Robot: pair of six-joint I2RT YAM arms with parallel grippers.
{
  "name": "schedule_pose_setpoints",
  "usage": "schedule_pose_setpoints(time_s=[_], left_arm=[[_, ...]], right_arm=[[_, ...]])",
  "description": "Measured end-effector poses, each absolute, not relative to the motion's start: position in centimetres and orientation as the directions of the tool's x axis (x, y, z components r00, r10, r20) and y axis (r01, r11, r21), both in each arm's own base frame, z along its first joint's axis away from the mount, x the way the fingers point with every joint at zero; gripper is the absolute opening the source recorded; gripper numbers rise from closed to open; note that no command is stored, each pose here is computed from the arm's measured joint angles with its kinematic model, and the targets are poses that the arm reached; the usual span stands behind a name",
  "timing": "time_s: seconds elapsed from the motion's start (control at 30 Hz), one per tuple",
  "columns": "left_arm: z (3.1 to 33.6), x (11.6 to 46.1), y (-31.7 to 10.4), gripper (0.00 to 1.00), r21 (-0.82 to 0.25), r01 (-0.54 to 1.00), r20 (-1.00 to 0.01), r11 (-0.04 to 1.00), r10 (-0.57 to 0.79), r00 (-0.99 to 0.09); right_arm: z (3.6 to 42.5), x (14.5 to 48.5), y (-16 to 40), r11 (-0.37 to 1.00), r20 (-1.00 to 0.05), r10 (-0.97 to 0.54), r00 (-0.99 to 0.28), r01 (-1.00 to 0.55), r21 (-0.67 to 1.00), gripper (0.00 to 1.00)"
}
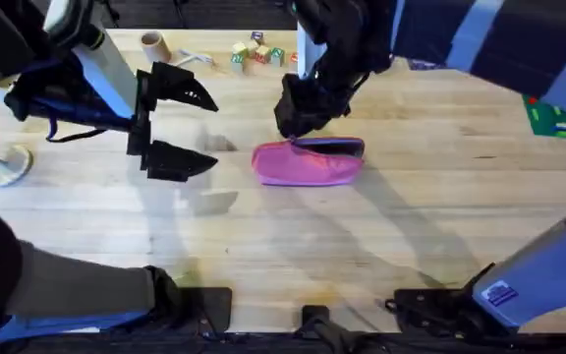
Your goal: Unzip the bag, pick up the pens from the table one at a time and place them inside, then zip the bag closed.
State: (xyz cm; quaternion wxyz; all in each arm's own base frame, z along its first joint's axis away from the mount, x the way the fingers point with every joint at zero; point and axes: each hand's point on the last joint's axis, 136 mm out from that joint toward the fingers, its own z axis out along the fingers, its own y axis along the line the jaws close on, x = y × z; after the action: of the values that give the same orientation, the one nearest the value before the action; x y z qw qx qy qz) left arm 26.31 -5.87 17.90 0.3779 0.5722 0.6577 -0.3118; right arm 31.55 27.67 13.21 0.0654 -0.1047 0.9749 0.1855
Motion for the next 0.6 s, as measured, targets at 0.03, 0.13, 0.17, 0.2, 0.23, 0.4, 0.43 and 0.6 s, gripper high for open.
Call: schedule_pose_setpoints(time_s=[0.03, 0.13, 0.17, 0.2, 0.23, 0.4, 0.43, 0.6], left_arm=[[17.9, 26.3, -5.9, 0.995, 0.023, 0.988, -0.854, 0.151, 0.517, -0.059], [17.9, 26.3, -5.9, 0.995, 0.022, 0.988, -0.854, 0.151, 0.517, -0.060], [17.9, 26.3, -5.9, 0.995, 0.022, 0.988, -0.854, 0.151, 0.517, -0.060], [17.9, 26.3, -5.9, 0.995, 0.022, 0.988, -0.854, 0.151, 0.517, -0.060], [17.9, 26.3, -5.9, 0.995, 0.022, 0.988, -0.854, 0.151, 0.517, -0.060], [17.9, 26.3, -6.0, 0.993, 0.022, 0.989, -0.854, 0.147, 0.517, -0.058], [17.9, 26.3, -6.0, 0.993, 0.022, 0.989, -0.854, 0.144, 0.517, -0.056], [17.8, 26.2, -6.9, 0.994, 0.021, 0.994, -0.854, 0.111, 0.518, -0.040]], right_arm=[[13.5, 31.7, 27.8, 0.908, -0.173, -0.179, -0.968, -0.231, 0.350, 0.031], [14.1, 32.0, 28.0, 0.904, -0.187, -0.181, -0.966, -0.238, 0.354, 0.031], [14.1, 32.0, 28.0, 0.904, -0.188, -0.181, -0.965, -0.238, 0.355, 0.031], [14.2, 32.0, 28.0, 0.904, -0.187, -0.181, -0.966, -0.238, 0.355, 0.031], [14.1, 31.9, 27.9, 0.905, -0.184, -0.181, -0.966, -0.237, 0.353, 0.031], [14.3, 31.9, 27.9, 0.904, -0.187, -0.181, -0.966, -0.238, 0.354, 0.031], [14.3, 31.9, 27.9, 0.904, -0.187, -0.181, -0.966, -0.238, 0.354, 0.032], [14.4, 31.9, 27.9, 0.904, -0.188, -0.181, -0.965, -0.239, 0.355, 0.032]])
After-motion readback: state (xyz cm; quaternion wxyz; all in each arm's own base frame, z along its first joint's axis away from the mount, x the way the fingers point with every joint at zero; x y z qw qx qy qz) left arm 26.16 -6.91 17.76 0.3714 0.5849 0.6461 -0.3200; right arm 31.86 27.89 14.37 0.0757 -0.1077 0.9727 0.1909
